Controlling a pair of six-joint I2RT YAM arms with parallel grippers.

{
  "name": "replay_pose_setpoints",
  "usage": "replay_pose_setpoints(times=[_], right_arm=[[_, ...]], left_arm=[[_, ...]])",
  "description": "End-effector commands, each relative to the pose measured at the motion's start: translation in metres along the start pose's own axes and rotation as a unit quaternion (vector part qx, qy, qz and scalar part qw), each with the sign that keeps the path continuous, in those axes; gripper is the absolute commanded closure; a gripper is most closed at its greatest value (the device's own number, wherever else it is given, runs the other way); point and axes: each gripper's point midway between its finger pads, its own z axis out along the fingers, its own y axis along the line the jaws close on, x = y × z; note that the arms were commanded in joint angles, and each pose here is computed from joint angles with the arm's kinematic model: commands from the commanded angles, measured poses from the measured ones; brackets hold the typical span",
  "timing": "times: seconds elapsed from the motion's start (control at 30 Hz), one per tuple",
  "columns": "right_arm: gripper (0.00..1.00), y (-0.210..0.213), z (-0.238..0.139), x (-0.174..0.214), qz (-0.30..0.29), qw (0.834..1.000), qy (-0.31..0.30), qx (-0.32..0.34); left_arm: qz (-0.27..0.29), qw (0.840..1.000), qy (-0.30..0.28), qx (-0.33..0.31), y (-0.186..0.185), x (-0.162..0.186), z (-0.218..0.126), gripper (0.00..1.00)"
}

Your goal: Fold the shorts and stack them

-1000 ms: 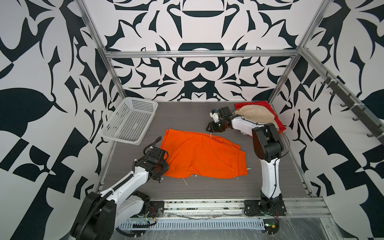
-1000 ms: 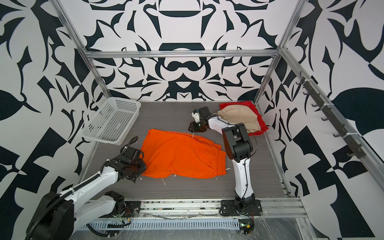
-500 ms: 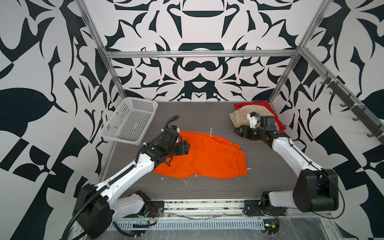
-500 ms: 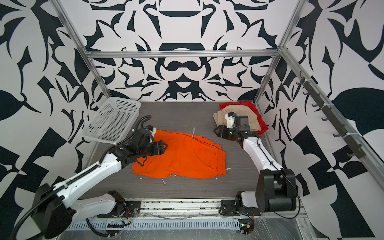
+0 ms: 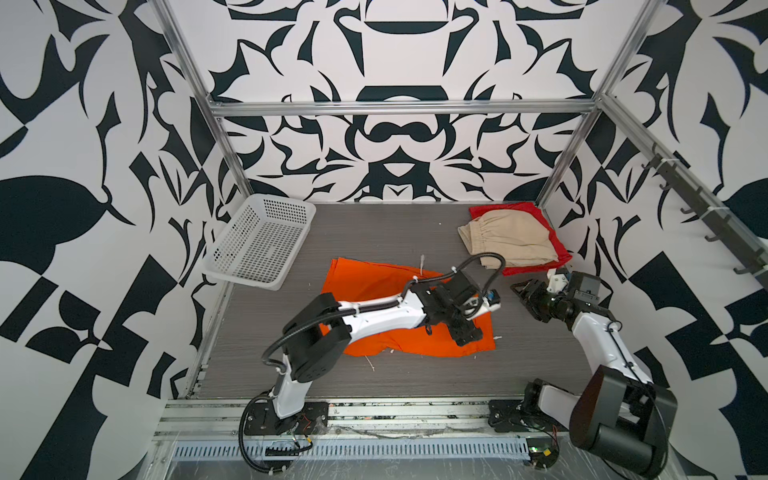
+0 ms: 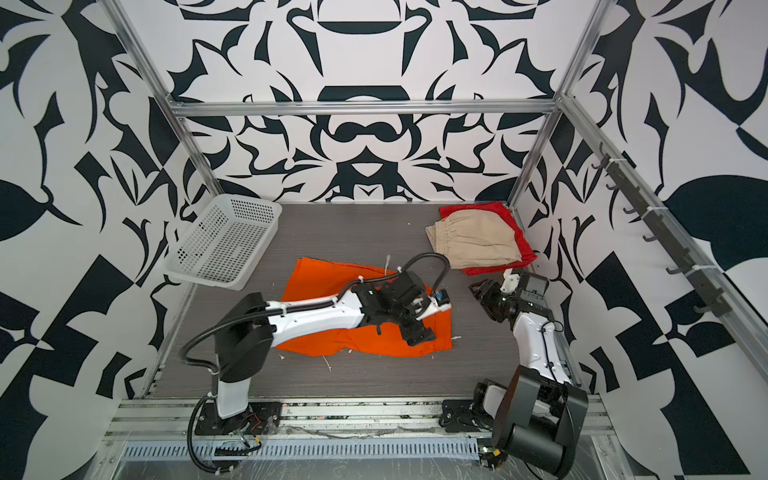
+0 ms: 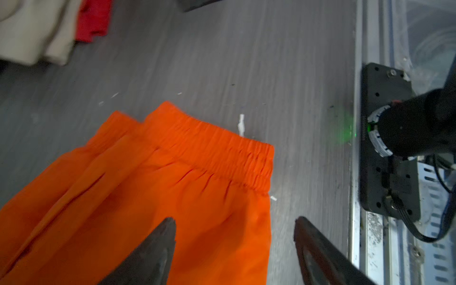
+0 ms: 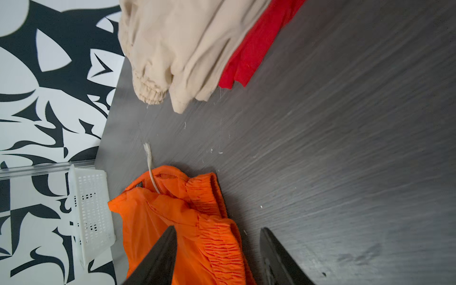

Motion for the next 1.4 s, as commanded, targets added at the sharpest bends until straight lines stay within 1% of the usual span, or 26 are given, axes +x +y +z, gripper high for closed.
replay_pose_setpoints(times=[0.0,0.07,0.17,0.2,0.27,0.3,0.37,0.4,0.47,0.5,0.57,0.63,0.67,0.77,0.83,0.9,1.0,1.2,1.23,1.27,1.3,1.33,1.37], right_arm=[[0.42,0.003,0.000,0.003,0.012,1.000,0.002,-0.017],[0.42,0.000,0.002,0.009,0.021,1.000,0.013,-0.017],[0.41,-0.004,0.004,0.017,0.029,0.999,0.029,-0.015],[0.41,-0.004,0.004,0.018,0.031,0.999,0.032,-0.015],[0.41,-0.005,0.004,0.023,0.036,0.998,0.041,-0.016],[0.40,-0.005,0.004,0.026,0.038,0.998,0.045,-0.017],[0.39,-0.005,0.003,0.031,0.044,0.997,0.054,-0.019],[0.39,-0.004,0.003,0.034,0.046,0.997,0.059,-0.021],[0.39,-0.004,0.001,0.040,0.053,0.996,0.070,-0.023],[0.41,-0.002,0.001,0.043,0.055,0.995,0.076,-0.027],[0.41,0.002,0.002,0.053,0.060,0.993,0.098,-0.035],[0.36,0.007,0.004,0.065,0.060,0.989,0.128,-0.039],[0.32,0.011,0.007,0.073,0.060,0.986,0.148,-0.046],[0.23,0.020,0.012,0.095,0.073,0.976,0.196,-0.067],[0.22,0.025,0.013,0.102,0.076,0.972,0.207,-0.076],[0.21,0.030,0.015,0.107,0.081,0.971,0.209,-0.088],[0.20,0.040,0.020,0.111,0.090,0.966,0.216,-0.108],[0.20,0.042,0.033,0.118,0.099,0.960,0.236,-0.110],[0.24,0.043,0.036,0.118,0.098,0.959,0.239,-0.115],[0.32,0.046,0.037,0.117,0.095,0.959,0.241,-0.119],[0.45,0.047,0.037,0.117,0.090,0.959,0.241,-0.118],[0.59,0.047,0.034,0.116,0.076,0.961,0.241,-0.109],[0.67,0.045,0.030,0.114,0.049,0.967,0.238,-0.084]], left_arm=[[0.087,0.995,0.010,0.038,-0.022,0.001,0.020,0.20],[0.105,0.994,0.026,0.026,-0.022,0.010,0.033,0.19],[0.127,0.990,0.055,-0.016,-0.008,0.027,0.052,0.18],[0.129,0.989,0.063,-0.037,-0.001,0.032,0.057,0.18],[0.136,0.986,0.081,-0.060,0.008,0.044,0.065,0.18],[0.134,0.984,0.084,-0.077,0.014,0.046,0.067,0.19],[0.125,0.984,0.085,-0.092,0.019,0.052,0.069,0.28],[0.122,0.984,0.082,-0.101,0.021,0.053,0.070,0.35],[0.107,0.985,0.066,-0.119,0.026,0.051,0.068,0.57],[0.097,0.985,0.058,-0.129,0.028,0.048,0.065,0.64],[0.064,0.989,0.031,-0.132,0.030,0.037,0.056,0.72],[0.024,0.993,-0.007,-0.112,0.028,0.022,0.043,0.77],[0.005,0.994,-0.037,-0.099,0.027,0.010,0.033,0.78],[-0.023,0.990,-0.117,-0.077,0.024,-0.014,0.007,0.79],[-0.033,0.986,-0.148,-0.074,0.025,-0.020,-0.004,0.79],[-0.040,0.984,-0.158,-0.068,0.025,-0.021,-0.008,0.79],[-0.041,0.985,-0.159,-0.058,0.022,-0.019,-0.007,0.79],[-0.043,0.982,-0.183,-0.037,0.014,-0.026,-0.011,0.79],[-0.042,0.982,-0.183,-0.033,0.012,-0.026,-0.011,0.78],[-0.043,0.982,-0.182,-0.034,0.012,-0.026,-0.012,0.73],[-0.047,0.982,-0.178,-0.038,0.014,-0.026,-0.013,0.60],[-0.059,0.982,-0.172,-0.051,0.019,-0.025,-0.016,0.43],[-0.076,0.981,-0.167,-0.065,0.024,-0.024,-0.022,0.33]])
